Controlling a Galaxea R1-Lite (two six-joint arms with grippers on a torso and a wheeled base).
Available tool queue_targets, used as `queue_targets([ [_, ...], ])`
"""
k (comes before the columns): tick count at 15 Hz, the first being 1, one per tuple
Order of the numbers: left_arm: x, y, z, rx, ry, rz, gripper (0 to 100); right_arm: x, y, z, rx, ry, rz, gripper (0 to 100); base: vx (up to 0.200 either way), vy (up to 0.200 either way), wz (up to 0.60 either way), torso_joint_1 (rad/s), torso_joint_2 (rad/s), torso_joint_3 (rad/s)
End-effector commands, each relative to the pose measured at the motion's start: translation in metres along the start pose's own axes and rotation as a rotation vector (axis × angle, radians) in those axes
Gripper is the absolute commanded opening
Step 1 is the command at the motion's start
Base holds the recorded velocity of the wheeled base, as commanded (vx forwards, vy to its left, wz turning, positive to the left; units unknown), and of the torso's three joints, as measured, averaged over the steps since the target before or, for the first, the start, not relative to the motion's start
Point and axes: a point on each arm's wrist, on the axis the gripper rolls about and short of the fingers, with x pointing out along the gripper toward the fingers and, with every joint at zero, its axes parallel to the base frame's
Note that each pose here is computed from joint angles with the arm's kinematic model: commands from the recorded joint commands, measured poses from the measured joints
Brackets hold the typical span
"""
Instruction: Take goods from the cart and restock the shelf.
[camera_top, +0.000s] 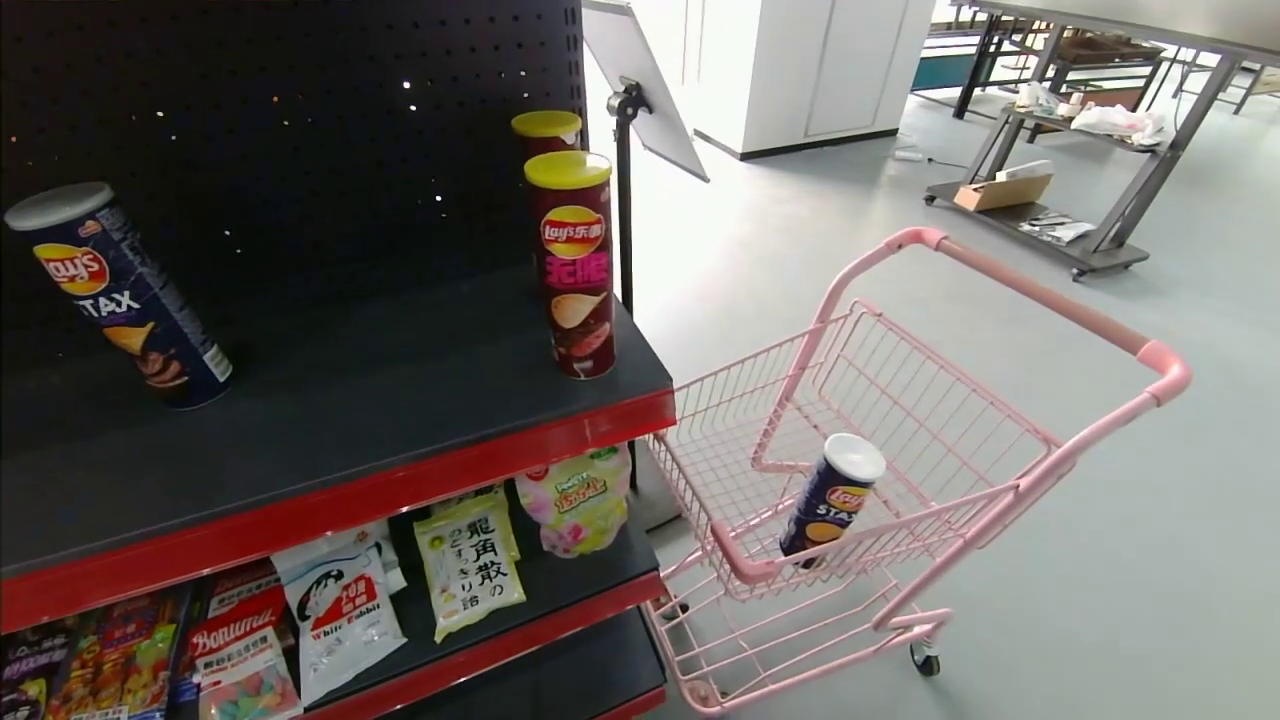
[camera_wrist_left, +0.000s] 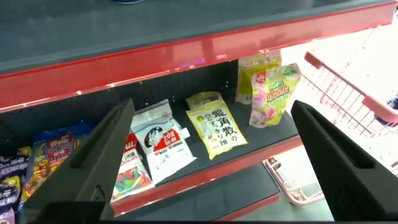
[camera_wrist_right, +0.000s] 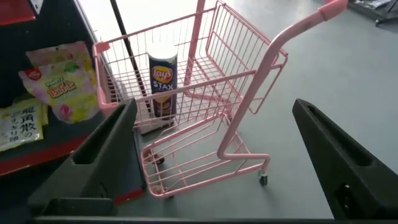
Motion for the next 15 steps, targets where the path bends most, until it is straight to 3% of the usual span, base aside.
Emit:
queue_targets([
  [1, 0.0001, 0.0, -0.0001, 0.0, 0.002, 0.001, 100, 0.0001, 0.0, -0.0001, 0.002, 0.001, 0.0, 100, 0.0, 0.0, 0.0, -0.144, 0.35, 0.222],
  [7, 0.0001, 0.0, -0.0001, -0.002, 0.002, 0.001, 100, 0.0001, 0.0, -0.0001, 0.002, 0.001, 0.0, 100, 0.0, 0.0, 0.0, -0.141, 0.39, 0.241],
  [15, 0.0001, 0.0, -0.0001, -0.002, 0.002, 0.001, 100, 0.0, -0.0001, 0.0003, 0.002, 0.0, -0.003, 100, 0.0, 0.0, 0.0, -0.173, 0.53, 0.359],
])
